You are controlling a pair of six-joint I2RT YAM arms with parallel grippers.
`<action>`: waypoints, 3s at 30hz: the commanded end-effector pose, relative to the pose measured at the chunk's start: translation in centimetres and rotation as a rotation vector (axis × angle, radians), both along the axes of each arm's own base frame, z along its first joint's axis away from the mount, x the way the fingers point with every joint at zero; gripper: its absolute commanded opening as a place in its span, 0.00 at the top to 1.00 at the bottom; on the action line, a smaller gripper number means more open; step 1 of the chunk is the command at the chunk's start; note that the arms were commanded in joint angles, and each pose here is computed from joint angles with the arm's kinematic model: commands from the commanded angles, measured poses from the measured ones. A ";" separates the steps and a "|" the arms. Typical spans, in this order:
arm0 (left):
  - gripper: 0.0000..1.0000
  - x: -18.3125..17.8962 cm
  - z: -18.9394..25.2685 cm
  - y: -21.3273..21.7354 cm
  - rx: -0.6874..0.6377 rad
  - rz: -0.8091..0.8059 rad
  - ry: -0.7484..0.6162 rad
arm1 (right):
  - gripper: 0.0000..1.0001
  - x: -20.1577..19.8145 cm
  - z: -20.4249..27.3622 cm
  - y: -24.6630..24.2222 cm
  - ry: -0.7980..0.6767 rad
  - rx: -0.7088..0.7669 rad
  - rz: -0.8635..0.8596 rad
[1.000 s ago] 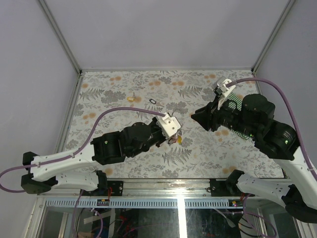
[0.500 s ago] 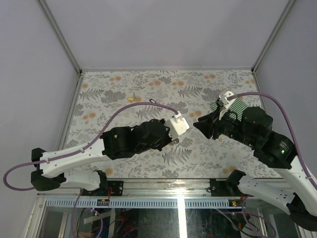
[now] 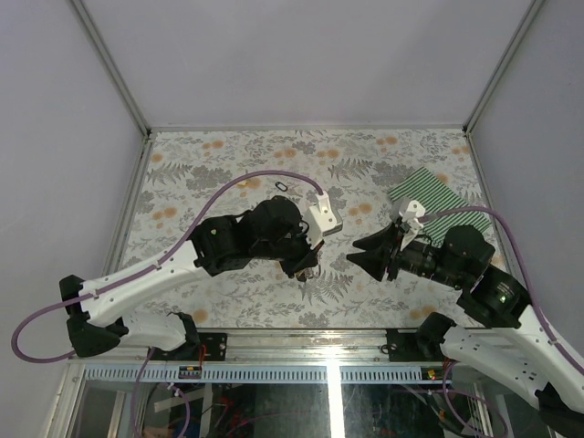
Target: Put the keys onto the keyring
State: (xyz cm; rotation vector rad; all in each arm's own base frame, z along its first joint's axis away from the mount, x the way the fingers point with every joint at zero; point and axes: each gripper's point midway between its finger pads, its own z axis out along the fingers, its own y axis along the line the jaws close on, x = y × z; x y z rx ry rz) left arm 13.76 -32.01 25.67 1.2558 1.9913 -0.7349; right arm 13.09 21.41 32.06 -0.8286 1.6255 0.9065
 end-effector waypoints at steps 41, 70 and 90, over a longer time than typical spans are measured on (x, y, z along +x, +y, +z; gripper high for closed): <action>1.00 2.2 1.9 0.6 0.171 -0.095 -0.234 | 0.64 1.9 -2.4 6.8 0.900 0.547 -0.130; 1.00 1.8 3.6 0.0 0.100 -0.102 -0.261 | 0.90 1.3 -3.5 7.7 0.970 0.568 -0.068; 1.00 1.4 3.8 -0.1 0.046 -0.098 -0.259 | 0.67 1.5 -2.0 6.2 0.727 0.531 -0.070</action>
